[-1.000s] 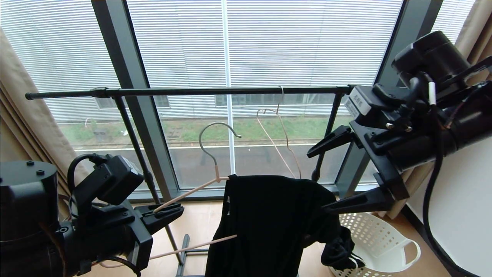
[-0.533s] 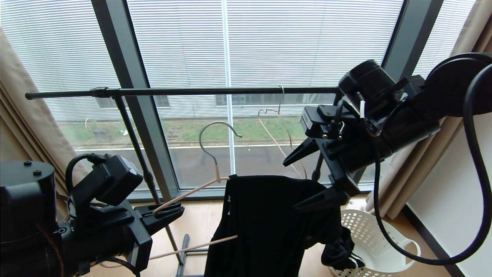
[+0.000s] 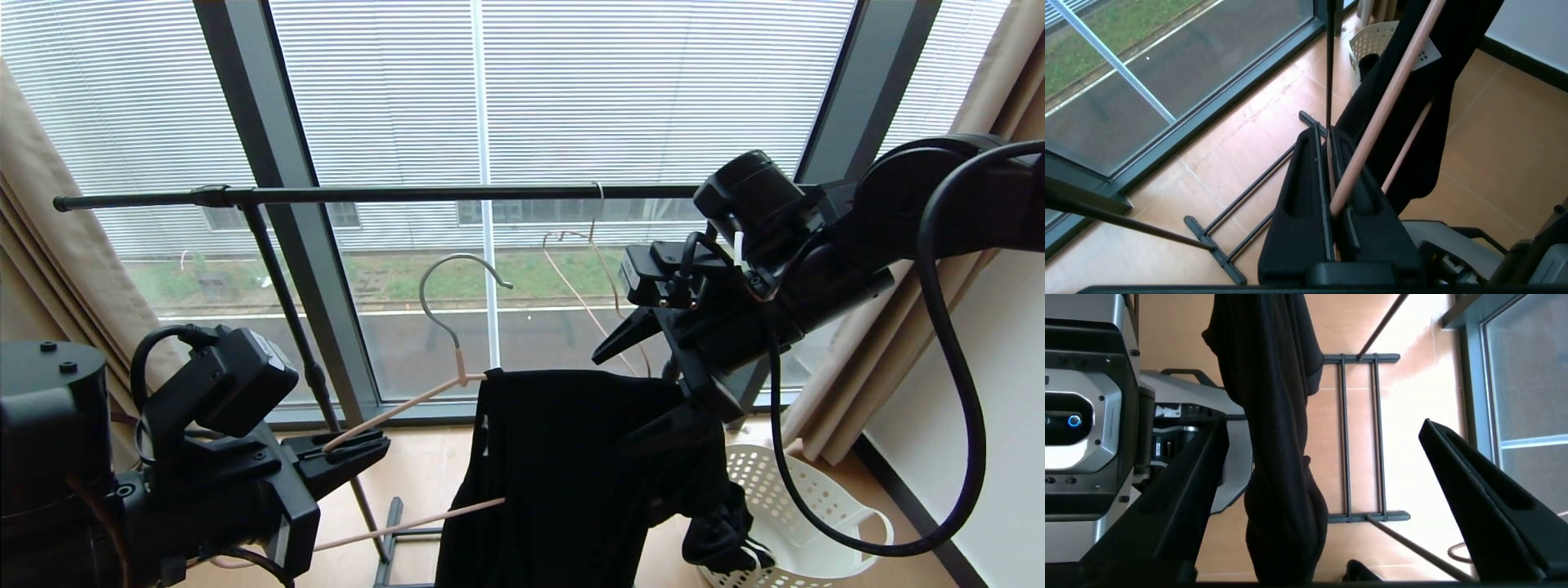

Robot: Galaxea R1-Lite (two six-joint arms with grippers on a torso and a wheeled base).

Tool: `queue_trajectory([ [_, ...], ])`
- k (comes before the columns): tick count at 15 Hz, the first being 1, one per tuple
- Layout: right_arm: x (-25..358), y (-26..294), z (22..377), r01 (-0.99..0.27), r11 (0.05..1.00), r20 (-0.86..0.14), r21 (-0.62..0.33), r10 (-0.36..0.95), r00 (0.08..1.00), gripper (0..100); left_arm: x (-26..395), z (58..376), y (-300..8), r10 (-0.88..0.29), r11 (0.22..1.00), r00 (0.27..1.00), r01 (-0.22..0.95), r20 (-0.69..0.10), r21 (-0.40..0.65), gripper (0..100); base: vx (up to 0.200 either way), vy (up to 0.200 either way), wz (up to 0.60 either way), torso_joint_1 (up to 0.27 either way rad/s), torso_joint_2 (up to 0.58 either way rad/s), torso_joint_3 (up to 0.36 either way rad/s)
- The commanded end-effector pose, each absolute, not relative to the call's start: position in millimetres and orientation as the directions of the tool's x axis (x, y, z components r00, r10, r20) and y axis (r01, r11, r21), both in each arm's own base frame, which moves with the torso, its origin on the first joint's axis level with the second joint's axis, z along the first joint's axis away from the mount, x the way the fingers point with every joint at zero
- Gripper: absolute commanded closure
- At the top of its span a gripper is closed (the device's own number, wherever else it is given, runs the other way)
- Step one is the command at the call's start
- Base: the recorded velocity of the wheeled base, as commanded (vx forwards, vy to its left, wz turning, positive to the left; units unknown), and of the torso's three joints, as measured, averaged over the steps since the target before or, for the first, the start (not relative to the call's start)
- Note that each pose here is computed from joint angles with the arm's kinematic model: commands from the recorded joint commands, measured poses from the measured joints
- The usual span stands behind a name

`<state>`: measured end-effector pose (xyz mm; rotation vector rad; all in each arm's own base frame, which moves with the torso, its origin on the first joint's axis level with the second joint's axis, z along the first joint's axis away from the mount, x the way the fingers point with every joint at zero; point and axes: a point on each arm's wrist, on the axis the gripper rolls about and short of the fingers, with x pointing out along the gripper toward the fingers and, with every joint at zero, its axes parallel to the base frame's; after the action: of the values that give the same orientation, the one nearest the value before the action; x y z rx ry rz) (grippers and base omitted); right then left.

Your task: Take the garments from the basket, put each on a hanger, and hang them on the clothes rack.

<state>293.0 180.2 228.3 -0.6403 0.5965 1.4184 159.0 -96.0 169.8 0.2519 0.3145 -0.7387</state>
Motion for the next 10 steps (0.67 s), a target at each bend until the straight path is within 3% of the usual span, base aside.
queue_trajectory([
  [1, 293.0, 180.8, 227.9, -0.998, 0.043, -0.715, -0.048, 0.697, 0.064, 0, 158.7, 170.8, -95.8, -0.618, 0.714, 0.698, 0.691, -0.362, 0.114, 100, 0.0, 0.0, 0.0, 0.0, 0.0, 0.0],
  [4, 292.5, 180.6, 226.6, -0.998, 0.042, -0.718, -0.041, 0.694, 0.059, 0, 158.7, 170.8, -95.8, -0.618, 0.714, 0.698, 0.691, -0.362, 0.114, 100, 0.0, 0.0, 0.0, 0.0, 0.0, 0.0],
  [5, 292.5, 180.6, 226.6, -0.998, 0.041, -0.718, -0.043, 0.694, 0.059, 100, 158.7, 170.8, -95.8, -0.618, 0.714, 0.698, 0.691, -0.362, 0.114, 100, 0.0, 0.0, 0.0, 0.0, 0.0, 0.0],
  [10, 290.2, 184.1, 226.3, -0.999, 0.03, -0.718, -0.04, 0.694, 0.05, 100, 158.7, 170.8, -95.8, -0.618, 0.714, 0.698, 0.691, -0.362, 0.114, 100, 0.0, 0.0, 0.0, 0.0, 0.0, 0.0],
])
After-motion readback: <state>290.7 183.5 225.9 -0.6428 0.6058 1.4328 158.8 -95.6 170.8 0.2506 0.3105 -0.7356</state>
